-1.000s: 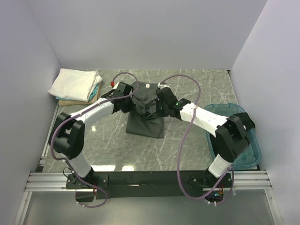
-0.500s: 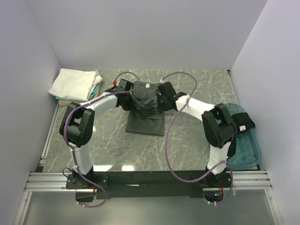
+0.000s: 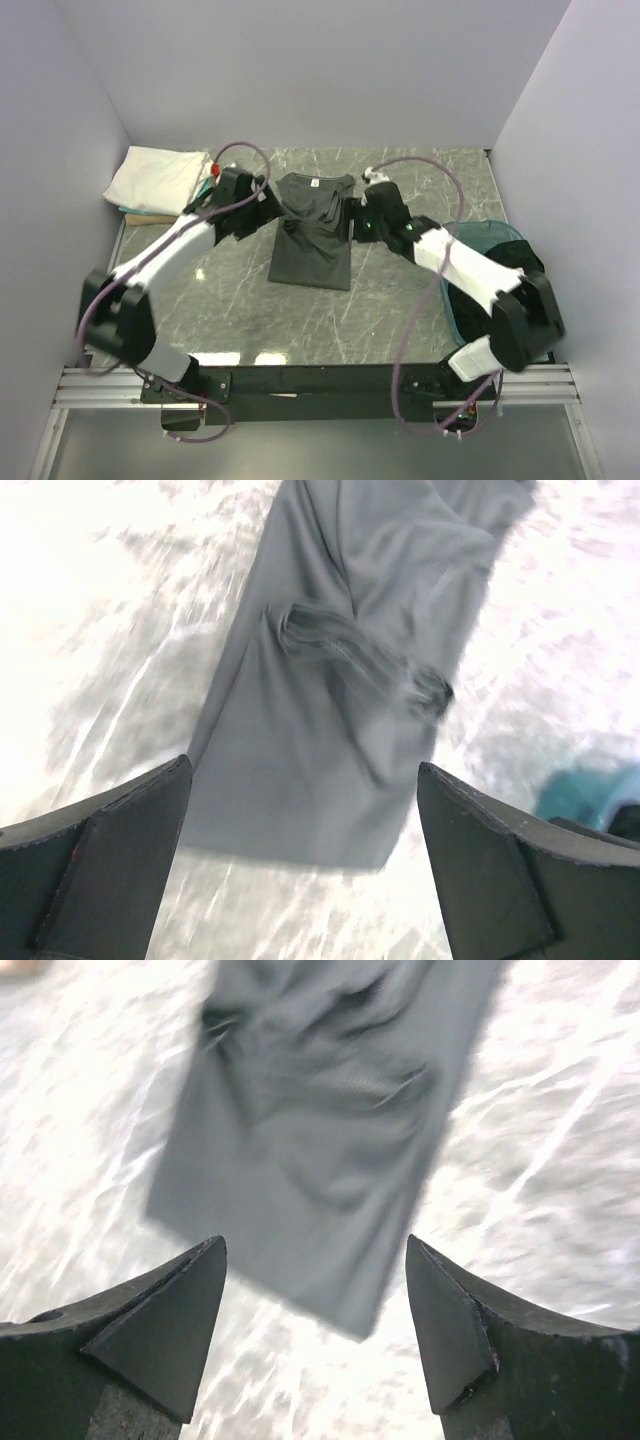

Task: Fold and stack the t-shirts
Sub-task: Fold the tshirt

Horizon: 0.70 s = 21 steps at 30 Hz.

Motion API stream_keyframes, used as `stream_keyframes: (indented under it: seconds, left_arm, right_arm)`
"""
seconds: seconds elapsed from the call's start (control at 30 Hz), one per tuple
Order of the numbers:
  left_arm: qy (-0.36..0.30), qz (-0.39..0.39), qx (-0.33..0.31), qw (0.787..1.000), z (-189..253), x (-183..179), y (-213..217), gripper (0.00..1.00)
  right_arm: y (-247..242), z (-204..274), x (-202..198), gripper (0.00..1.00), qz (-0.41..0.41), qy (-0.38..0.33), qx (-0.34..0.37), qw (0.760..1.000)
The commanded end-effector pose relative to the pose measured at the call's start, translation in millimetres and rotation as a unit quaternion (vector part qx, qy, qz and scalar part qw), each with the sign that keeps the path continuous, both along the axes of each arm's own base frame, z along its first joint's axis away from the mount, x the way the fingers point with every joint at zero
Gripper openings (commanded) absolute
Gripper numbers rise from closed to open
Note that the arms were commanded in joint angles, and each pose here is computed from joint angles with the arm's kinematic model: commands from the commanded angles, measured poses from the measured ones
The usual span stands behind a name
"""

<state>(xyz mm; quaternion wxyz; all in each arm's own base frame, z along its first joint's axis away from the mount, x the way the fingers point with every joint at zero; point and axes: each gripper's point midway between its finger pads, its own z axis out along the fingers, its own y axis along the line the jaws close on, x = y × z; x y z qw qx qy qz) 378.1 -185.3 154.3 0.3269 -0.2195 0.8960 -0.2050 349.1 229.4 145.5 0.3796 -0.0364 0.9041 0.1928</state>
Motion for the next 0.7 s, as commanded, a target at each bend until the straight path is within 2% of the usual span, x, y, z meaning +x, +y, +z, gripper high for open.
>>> stream_keyframes:
  seconds: [0.0,0.03,0.17,0.27,0.47,0.67]
  left_arm:
    - [-0.024,0.005,-0.014,1.0,14.0,-33.5,11.4,0.99]
    - [-0.029,0.002,-0.016,0.999,14.5,-42.6,12.2,0.99]
    - [-0.064,0.013,-0.033,0.997,9.6,-82.6,28.5,0.99]
    - [-0.098,0.018,-0.063,0.993,15.0,-97.6,33.0,0.99]
    - [-0.171,0.049,-0.096,0.979,28.8,-110.4,49.1,0.99]
    - [-0.202,0.066,-0.077,0.974,36.4,-111.6,63.2,0.99]
  right_arm:
    - [13.1,-7.4,-45.5,0.79,0.051,0.003,0.037,0.998]
    - [21.8,6.4,-55.0,0.79,0.075,-0.017,0.062,0.995]
    - [46.3,9.5,-81.7,0.85,0.149,-0.03,0.095,0.984]
    - [69.4,3.8,-83.1,0.86,0.176,-0.032,0.088,0.98]
    - [104.0,-22.4,-49.1,0.86,0.168,0.004,0.074,0.983]
    - [123.3,-55.9,0.5,0.86,0.128,0.028,0.024,0.991]
